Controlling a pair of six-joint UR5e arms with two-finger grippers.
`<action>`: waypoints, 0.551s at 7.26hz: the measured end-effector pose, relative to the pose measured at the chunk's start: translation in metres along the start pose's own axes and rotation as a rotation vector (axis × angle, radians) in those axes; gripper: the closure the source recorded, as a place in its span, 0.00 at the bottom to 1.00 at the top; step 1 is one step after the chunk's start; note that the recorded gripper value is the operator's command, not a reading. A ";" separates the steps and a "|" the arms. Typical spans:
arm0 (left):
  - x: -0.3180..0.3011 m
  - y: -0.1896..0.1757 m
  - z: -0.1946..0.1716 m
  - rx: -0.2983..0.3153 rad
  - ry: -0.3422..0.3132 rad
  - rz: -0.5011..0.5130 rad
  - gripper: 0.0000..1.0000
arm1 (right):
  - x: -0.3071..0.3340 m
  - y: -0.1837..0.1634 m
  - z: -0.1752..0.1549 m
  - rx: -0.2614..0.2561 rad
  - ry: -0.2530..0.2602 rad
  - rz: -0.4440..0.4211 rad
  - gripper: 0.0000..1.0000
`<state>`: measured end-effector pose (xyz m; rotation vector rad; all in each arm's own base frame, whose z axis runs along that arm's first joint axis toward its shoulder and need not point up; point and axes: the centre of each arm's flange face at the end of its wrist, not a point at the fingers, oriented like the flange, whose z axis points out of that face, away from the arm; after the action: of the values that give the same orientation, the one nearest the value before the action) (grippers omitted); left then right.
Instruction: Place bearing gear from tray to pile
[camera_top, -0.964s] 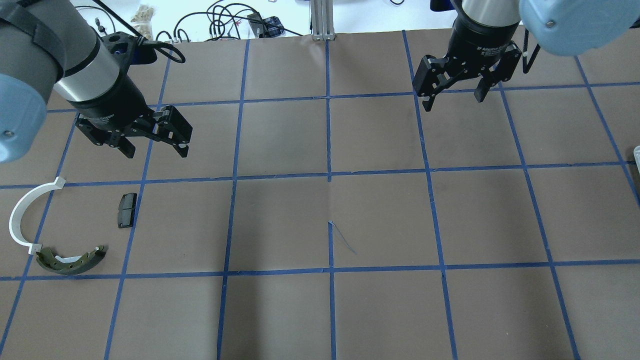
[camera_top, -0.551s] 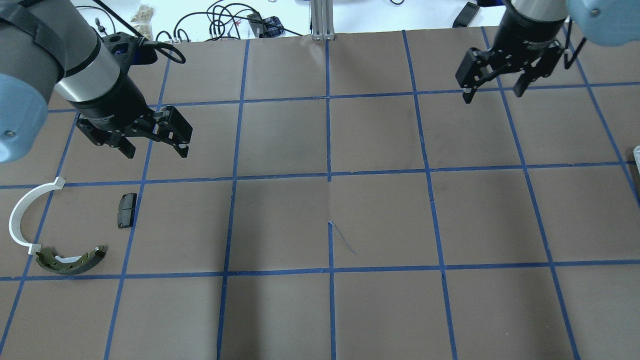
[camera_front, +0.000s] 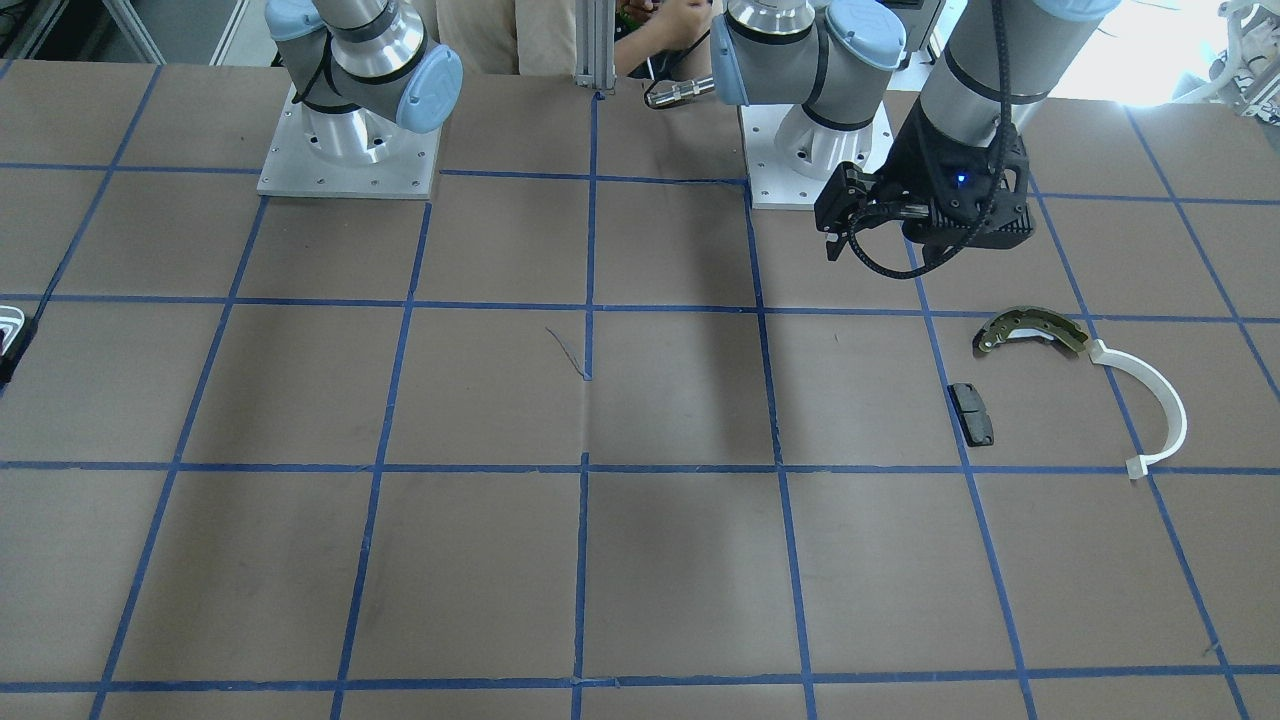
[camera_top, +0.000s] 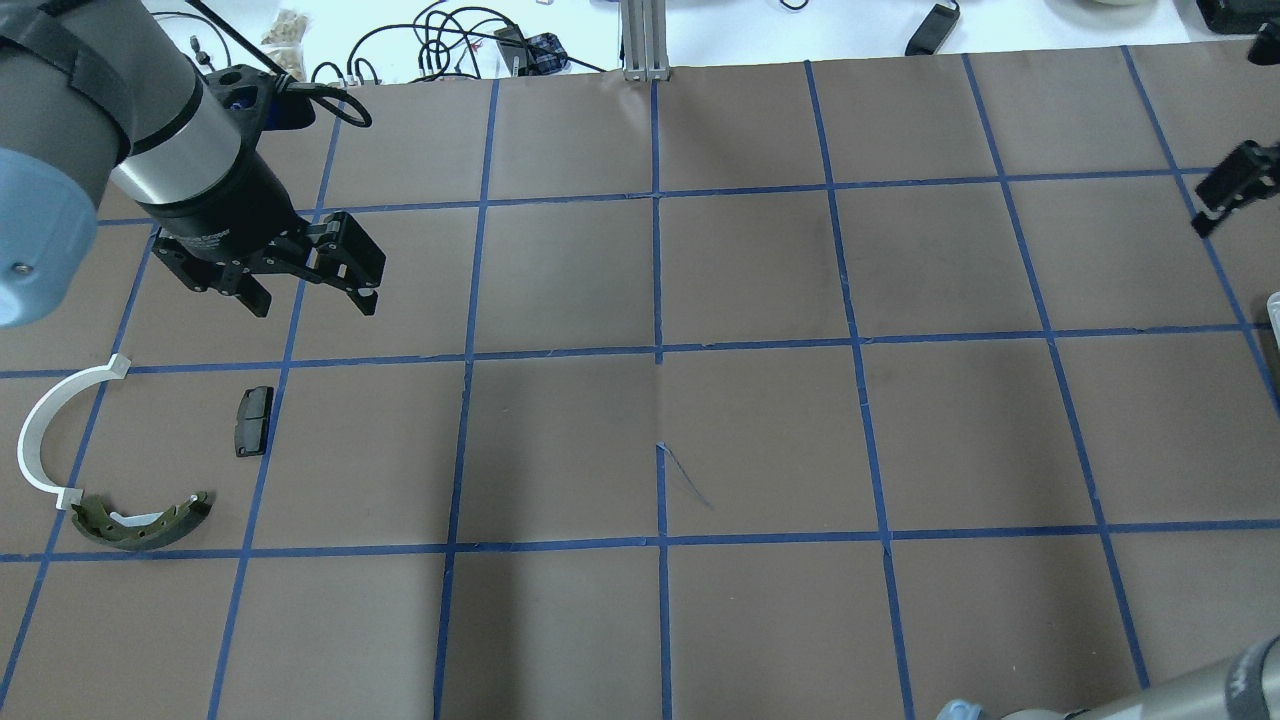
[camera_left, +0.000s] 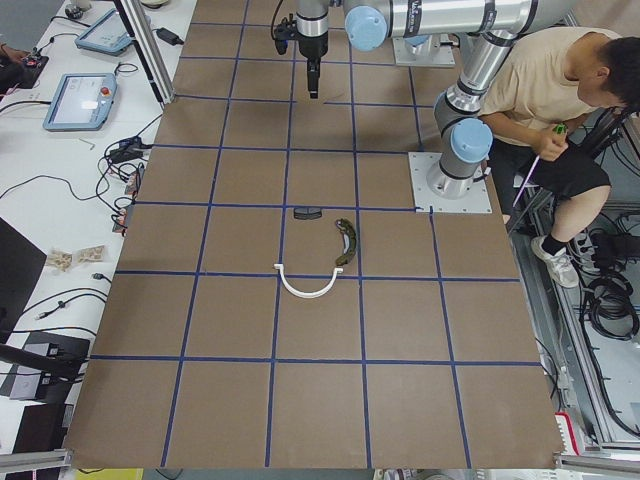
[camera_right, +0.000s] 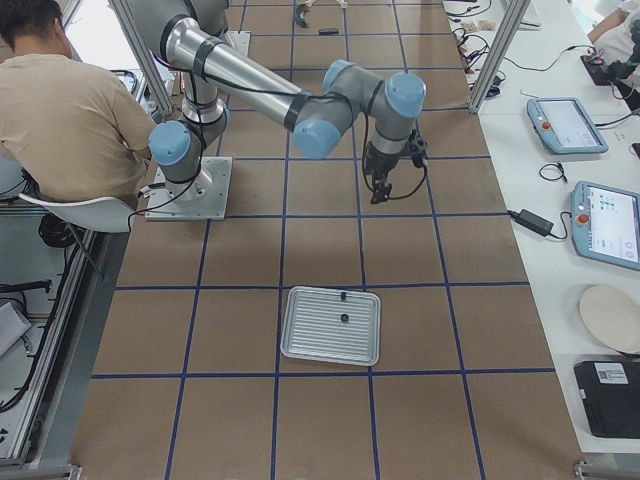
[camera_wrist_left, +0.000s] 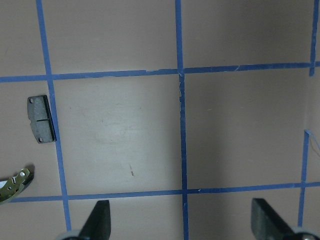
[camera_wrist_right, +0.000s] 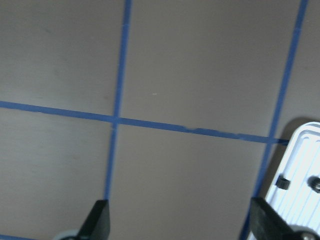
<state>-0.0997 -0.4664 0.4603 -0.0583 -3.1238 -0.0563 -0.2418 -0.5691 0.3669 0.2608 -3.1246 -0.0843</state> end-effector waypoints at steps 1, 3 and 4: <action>0.000 0.000 0.000 0.000 0.000 0.001 0.00 | 0.060 0.012 0.030 0.033 0.036 -0.031 0.00; 0.000 0.000 -0.001 0.003 0.000 0.002 0.00 | 0.156 0.040 0.104 0.063 0.088 -0.080 0.00; 0.000 0.001 -0.001 0.003 0.000 0.002 0.00 | 0.179 0.051 0.133 0.053 0.085 -0.082 0.00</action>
<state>-0.1002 -0.4657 0.4618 -0.0616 -3.1238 -0.0514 -0.4283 -0.5416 0.2367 0.3827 -3.0340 0.0088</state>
